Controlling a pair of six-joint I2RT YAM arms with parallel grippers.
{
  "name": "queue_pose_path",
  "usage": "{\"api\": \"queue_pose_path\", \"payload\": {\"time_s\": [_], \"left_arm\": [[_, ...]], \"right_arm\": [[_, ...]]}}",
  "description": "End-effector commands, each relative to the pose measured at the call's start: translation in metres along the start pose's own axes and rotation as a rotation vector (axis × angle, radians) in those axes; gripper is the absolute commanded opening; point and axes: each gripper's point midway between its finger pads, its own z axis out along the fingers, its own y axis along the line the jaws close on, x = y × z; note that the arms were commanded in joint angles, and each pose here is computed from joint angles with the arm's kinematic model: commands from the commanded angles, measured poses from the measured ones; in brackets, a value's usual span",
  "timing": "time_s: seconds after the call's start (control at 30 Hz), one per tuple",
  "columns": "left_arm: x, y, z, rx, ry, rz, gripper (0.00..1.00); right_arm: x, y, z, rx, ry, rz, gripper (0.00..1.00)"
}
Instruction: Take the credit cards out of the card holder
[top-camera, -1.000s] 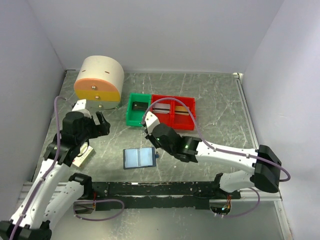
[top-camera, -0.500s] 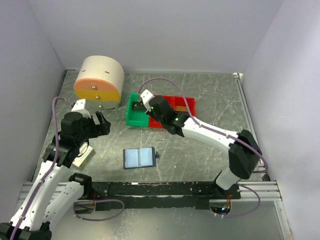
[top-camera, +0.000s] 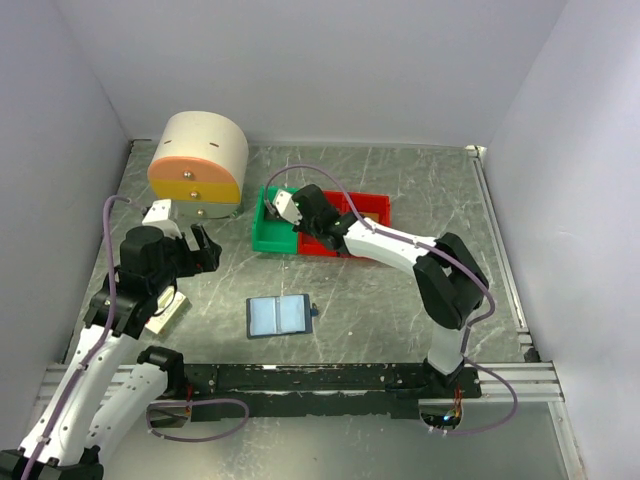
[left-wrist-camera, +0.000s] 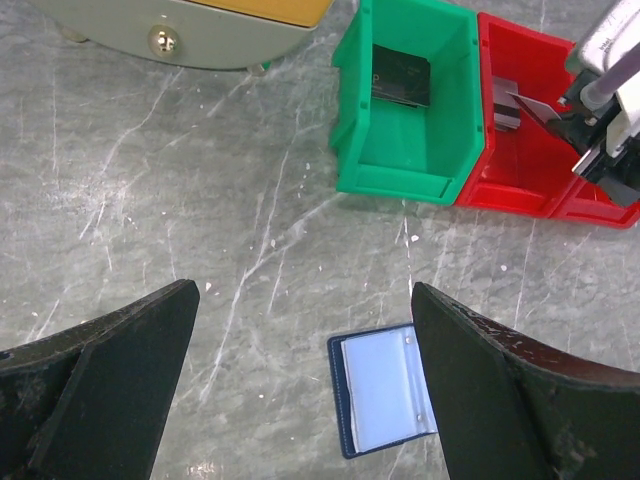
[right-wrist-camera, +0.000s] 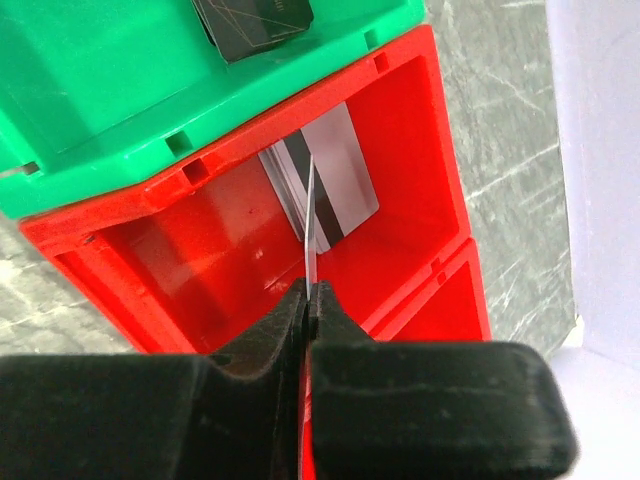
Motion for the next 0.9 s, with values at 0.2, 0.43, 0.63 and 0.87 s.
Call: {"api": "queue_pose_path", "payload": {"time_s": [0.2,0.43,0.63,0.87], "left_arm": [[-0.005,-0.009,0.0,0.059,-0.024,0.026,1.0],[-0.004,-0.009,0.0,0.061,-0.021,0.027,1.0],[-0.004,-0.009,0.0,0.062,-0.02,0.027,1.0],[-0.004,-0.01,0.0,0.062,-0.02,0.026,0.99]], "right_arm": [[-0.01,-0.019,0.035,0.021,-0.101,-0.148,0.0],[-0.007,-0.03,0.059,0.103,-0.108,-0.185,0.0],[0.001,-0.028,0.074,0.109,-0.064,-0.239,0.0],[0.016,-0.023,0.089,0.103,-0.014,-0.266,0.0]]}}
